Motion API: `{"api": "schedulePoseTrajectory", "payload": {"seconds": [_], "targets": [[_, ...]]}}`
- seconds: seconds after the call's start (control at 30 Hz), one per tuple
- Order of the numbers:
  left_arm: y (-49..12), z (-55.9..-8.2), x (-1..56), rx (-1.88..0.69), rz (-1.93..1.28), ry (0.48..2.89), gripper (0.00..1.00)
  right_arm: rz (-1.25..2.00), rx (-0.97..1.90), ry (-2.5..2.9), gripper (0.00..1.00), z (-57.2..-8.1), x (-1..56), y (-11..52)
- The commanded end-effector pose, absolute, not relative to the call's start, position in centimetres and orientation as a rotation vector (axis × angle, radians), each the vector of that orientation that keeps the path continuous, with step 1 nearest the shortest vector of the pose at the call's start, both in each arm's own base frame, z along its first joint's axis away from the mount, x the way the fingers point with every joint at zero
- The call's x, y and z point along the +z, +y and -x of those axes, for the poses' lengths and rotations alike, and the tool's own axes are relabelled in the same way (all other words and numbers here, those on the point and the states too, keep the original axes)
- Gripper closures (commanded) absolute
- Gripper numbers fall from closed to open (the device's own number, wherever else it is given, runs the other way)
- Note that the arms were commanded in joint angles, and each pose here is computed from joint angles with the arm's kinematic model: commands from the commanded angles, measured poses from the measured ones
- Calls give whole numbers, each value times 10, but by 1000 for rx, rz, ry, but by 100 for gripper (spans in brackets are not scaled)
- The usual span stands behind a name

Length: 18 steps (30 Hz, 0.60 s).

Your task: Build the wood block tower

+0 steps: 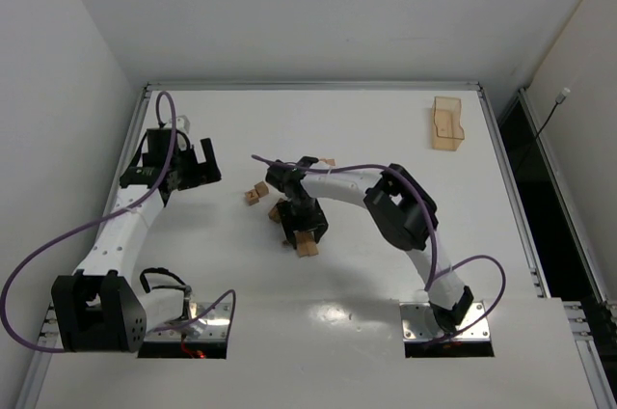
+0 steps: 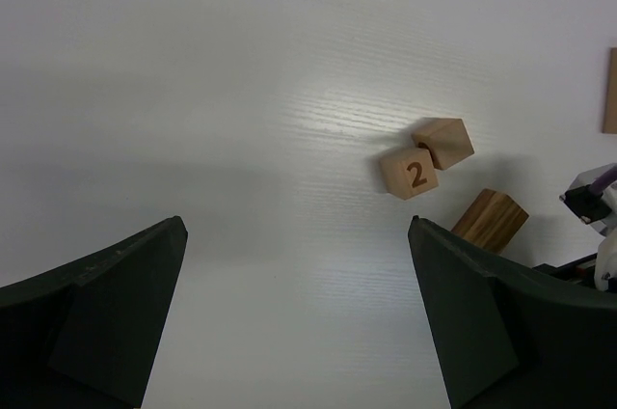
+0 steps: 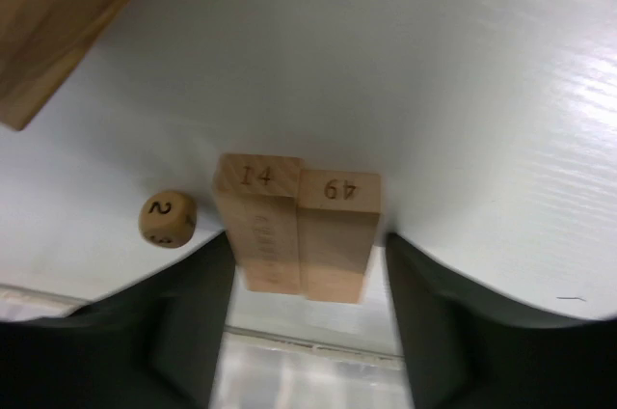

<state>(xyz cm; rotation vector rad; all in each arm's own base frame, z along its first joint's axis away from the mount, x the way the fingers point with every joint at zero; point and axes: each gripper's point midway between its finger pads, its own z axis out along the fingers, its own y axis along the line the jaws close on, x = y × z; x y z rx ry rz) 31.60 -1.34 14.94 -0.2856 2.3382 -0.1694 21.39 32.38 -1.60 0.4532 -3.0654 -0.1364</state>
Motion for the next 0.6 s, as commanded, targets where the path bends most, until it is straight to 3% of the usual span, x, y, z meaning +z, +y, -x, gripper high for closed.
{"api": "schedulePoseTrajectory", "payload": {"seconds": [0.0,0.03,0.2,0.27,0.57], "targets": [[-12,-323,158,-189,309,2297,0,-467,-95,-3117,48,-233,-37,326],[-12,-323,158,-189,309,2297,0,-468,-85,-3124,62,-234,-37,325],[-12,-323,158,-189,309,2297,0,-468,-85,-3124,81,-234,-37,325],[-12,-323,158,-189,309,2297,0,-484,-86,-3135,100,-234,-35,329],[-16,-321,164,-215,293,2270,0,-543,-213,-3428,100,-288,59,337]]}}
